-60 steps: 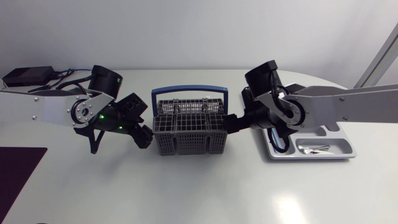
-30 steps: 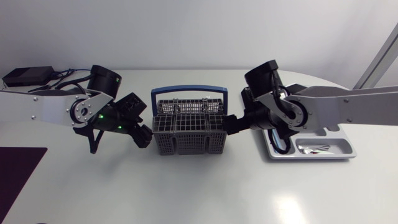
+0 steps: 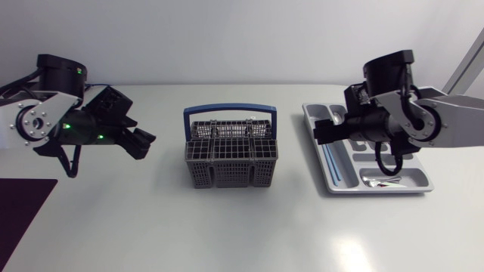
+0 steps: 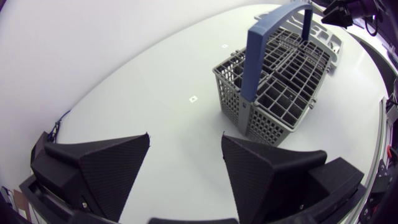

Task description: Unload the cutlery basket into the drawer organizer.

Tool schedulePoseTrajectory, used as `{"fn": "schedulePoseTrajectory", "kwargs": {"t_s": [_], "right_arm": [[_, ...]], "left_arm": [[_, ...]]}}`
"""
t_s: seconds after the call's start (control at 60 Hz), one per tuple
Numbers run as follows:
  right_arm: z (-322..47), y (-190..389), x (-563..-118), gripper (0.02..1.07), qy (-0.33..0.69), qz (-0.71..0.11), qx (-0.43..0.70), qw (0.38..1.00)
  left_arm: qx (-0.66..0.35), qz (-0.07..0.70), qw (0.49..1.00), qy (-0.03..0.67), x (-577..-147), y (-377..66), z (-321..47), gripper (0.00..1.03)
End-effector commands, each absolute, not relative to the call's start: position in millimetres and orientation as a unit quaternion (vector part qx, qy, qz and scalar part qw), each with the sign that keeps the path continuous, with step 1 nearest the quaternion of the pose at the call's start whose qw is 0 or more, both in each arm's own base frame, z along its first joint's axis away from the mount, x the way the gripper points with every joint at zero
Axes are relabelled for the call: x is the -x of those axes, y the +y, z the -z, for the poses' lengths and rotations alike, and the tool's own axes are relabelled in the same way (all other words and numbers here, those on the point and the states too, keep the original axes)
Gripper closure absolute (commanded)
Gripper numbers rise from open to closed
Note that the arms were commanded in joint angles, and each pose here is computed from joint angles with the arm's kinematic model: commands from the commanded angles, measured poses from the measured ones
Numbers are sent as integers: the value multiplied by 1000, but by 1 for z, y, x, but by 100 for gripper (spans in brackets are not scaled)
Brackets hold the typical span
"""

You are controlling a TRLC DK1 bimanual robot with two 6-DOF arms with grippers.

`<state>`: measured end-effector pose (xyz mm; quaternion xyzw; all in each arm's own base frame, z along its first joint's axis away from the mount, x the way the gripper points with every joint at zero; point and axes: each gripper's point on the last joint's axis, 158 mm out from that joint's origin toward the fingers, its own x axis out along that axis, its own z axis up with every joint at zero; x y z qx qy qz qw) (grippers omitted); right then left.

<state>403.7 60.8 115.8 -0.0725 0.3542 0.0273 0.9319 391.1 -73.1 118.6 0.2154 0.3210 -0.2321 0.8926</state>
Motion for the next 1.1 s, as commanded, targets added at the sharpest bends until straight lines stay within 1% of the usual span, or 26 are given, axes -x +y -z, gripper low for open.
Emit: {"fn": "schedulePoseTrajectory", "kwargs": {"t_s": [0.0,0.167,0.317,0.5,0.733,1.083], "right_arm": [[-115,43,-396,7,351,-18,77,933],[-128,8,-389,7,329,-1,68,942],[-142,-11,-377,7,305,8,64,950],[-157,-30,-361,7,279,16,65,958],[-166,-40,-337,7,247,23,78,965],[-173,-37,-307,7,199,23,88,976]], "left_arm": [[-207,223,898,317,-379,-62,-123,5],[-200,194,913,298,-368,-43,-140,5],[-192,175,923,284,-355,-33,-152,5],[-185,164,931,269,-337,-31,-159,5],[-170,137,949,227,-320,-25,-187,5],[-156,121,962,191,-299,-25,-201,5]]}}
